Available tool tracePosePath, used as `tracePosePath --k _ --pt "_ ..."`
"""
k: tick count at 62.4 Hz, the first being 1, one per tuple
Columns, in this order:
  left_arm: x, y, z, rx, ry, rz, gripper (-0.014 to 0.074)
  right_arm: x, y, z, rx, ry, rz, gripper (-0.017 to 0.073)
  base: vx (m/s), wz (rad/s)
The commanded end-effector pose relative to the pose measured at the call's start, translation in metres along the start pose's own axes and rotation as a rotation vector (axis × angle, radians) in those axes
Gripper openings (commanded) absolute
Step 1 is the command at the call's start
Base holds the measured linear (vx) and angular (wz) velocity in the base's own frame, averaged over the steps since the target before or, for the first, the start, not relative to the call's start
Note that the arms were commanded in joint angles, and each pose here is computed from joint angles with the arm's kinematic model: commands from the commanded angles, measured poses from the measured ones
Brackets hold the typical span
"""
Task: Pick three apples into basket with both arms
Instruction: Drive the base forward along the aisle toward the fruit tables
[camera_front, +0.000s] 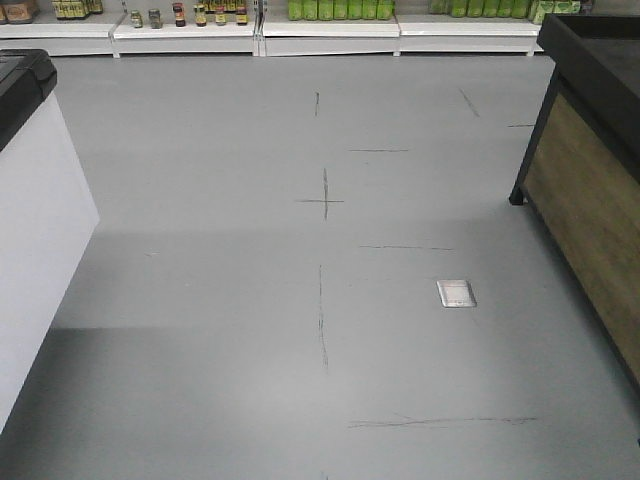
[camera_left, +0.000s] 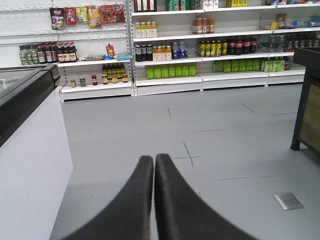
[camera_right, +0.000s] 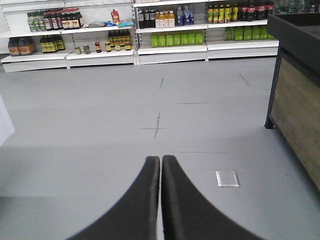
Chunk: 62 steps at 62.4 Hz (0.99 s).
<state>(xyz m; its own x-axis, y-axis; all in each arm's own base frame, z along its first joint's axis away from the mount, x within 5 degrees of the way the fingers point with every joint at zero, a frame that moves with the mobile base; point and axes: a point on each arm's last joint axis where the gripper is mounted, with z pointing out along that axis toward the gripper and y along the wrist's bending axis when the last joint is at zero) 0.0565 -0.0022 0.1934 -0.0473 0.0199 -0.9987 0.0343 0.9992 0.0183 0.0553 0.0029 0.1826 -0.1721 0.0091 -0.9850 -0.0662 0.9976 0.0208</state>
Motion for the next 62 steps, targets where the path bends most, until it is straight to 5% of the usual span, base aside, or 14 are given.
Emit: tracePosePath --k 1,62 --pt "-0.0157 0.0009 -0.0029 -0.010 -0.109 -0.008 -0.0006 -0.0024 0.0006 0.0002 -0.008 -0.070 -0.022 -0.0005 0.00 0.00" --pt "-0.0157 0.0009 -0.0029 -0.010 -0.109 -0.008 -0.0006 -0.0023 0.0006 0.0002 -0.007 -0.069 -0.023 -0.0005 0.01 0.00"
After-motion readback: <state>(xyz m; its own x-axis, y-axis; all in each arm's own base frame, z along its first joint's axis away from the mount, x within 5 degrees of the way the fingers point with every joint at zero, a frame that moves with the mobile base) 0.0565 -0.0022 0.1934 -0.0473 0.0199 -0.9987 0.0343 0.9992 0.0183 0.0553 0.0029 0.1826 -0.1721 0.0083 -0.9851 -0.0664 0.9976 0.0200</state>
